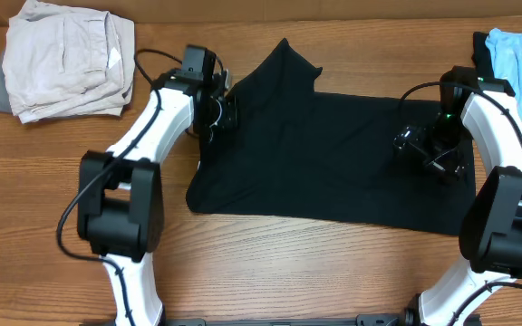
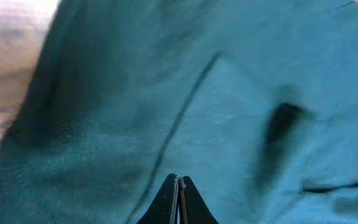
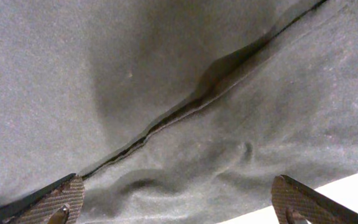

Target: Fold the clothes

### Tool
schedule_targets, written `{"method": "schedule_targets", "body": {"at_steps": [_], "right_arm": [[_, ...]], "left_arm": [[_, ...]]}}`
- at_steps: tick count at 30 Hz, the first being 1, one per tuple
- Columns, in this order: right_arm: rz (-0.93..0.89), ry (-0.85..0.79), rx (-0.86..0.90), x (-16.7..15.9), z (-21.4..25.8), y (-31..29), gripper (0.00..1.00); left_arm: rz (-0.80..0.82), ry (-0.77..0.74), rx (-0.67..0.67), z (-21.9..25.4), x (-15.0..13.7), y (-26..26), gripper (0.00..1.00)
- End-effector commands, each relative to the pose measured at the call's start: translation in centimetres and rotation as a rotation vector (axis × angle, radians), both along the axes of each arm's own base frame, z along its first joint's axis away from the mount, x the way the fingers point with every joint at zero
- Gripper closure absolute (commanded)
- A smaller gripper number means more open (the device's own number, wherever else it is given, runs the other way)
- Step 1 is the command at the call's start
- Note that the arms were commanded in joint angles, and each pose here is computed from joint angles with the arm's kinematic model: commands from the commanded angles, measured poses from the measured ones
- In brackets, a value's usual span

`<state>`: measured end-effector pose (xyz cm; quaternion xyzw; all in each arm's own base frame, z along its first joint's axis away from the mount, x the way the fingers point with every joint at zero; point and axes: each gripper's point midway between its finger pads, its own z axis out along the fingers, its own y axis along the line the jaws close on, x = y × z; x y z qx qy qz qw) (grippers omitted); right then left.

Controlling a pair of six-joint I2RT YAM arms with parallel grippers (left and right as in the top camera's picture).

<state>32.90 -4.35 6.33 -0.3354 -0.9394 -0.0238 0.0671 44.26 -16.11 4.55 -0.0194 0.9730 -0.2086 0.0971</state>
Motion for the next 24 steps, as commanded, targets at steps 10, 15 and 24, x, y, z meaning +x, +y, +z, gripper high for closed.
{"method": "schedule_targets", "body": {"at_steps": [10, 15, 24], "right_arm": [[0.007, -0.036, 0.008, 0.4, 1.4, 0.2, 0.00], [0.008, -0.054, 0.010, 0.6, 1.8, 0.4, 0.00], [0.007, -0.060, 0.022, 0.6, 2.0, 0.6, 0.00]], "left_arm": [[0.142, 0.133, 0.122, -4.2, -0.7, 4.4, 0.96], [0.155, 0.171, 0.155, -4.5, -1.4, 6.4, 0.96], [0.137, 0.168, 0.155, -4.6, -1.5, 6.5, 0.96]]}}
